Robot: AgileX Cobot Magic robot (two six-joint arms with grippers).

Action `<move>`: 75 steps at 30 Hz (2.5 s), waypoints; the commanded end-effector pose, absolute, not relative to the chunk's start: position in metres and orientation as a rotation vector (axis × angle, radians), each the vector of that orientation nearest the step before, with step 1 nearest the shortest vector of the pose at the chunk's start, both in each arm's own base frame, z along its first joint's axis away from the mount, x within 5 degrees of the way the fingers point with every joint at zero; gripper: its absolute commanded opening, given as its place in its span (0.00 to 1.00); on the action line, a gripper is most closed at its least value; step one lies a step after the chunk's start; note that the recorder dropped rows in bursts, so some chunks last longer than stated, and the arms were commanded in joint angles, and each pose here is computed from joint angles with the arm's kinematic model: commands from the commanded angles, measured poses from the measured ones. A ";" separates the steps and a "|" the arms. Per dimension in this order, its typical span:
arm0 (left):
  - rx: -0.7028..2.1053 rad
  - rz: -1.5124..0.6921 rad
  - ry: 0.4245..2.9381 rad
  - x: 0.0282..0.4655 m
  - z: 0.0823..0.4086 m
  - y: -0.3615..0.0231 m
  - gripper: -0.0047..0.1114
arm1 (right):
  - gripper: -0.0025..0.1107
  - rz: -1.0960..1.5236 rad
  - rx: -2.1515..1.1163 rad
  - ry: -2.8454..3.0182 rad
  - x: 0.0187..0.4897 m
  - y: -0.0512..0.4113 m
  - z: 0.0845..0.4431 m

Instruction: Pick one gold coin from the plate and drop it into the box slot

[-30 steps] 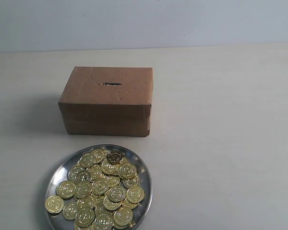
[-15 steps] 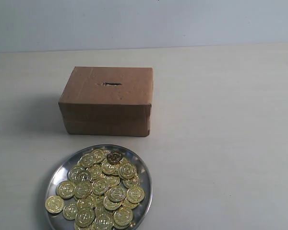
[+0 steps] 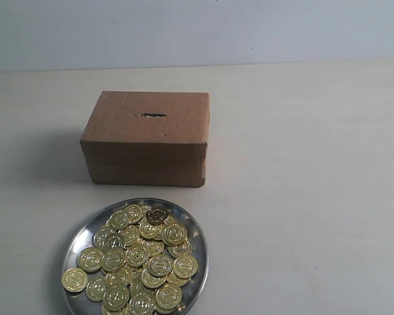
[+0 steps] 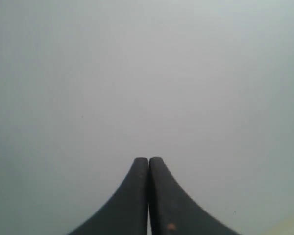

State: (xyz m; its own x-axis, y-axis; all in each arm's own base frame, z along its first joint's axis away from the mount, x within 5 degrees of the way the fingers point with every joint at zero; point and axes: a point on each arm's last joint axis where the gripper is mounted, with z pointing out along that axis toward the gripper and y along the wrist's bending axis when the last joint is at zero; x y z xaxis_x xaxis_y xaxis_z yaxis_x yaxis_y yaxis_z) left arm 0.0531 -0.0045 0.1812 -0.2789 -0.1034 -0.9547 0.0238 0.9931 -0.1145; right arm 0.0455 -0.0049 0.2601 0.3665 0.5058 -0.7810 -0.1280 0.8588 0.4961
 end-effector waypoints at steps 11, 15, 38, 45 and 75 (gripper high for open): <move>-0.051 -0.123 1.843 0.053 0.181 -0.005 0.04 | 0.02 0.059 -0.074 1.937 0.094 0.006 0.313; -0.051 -0.123 1.843 0.053 0.181 -0.005 0.04 | 0.02 0.215 -0.276 1.998 0.125 0.024 0.320; -0.051 -0.123 1.843 0.053 0.181 -0.005 0.04 | 0.02 0.477 -1.280 2.432 0.219 0.171 0.207; -0.051 -0.123 1.843 0.053 0.181 -0.005 0.04 | 0.02 0.492 -1.474 2.377 0.223 0.211 0.191; -0.051 -0.123 1.843 0.053 0.181 -0.005 0.04 | 0.32 0.478 -1.851 2.343 0.211 0.304 0.150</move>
State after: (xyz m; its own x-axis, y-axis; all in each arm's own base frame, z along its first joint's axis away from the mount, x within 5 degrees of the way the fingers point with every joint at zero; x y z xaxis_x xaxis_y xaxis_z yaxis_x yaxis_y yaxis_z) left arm 0.0531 -0.0045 0.1812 -0.2789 -0.1034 -0.9547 0.0238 0.9931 -0.1145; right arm 0.2086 0.3017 0.1487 -0.2273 -0.9286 -0.2932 -0.9677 0.1818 0.1745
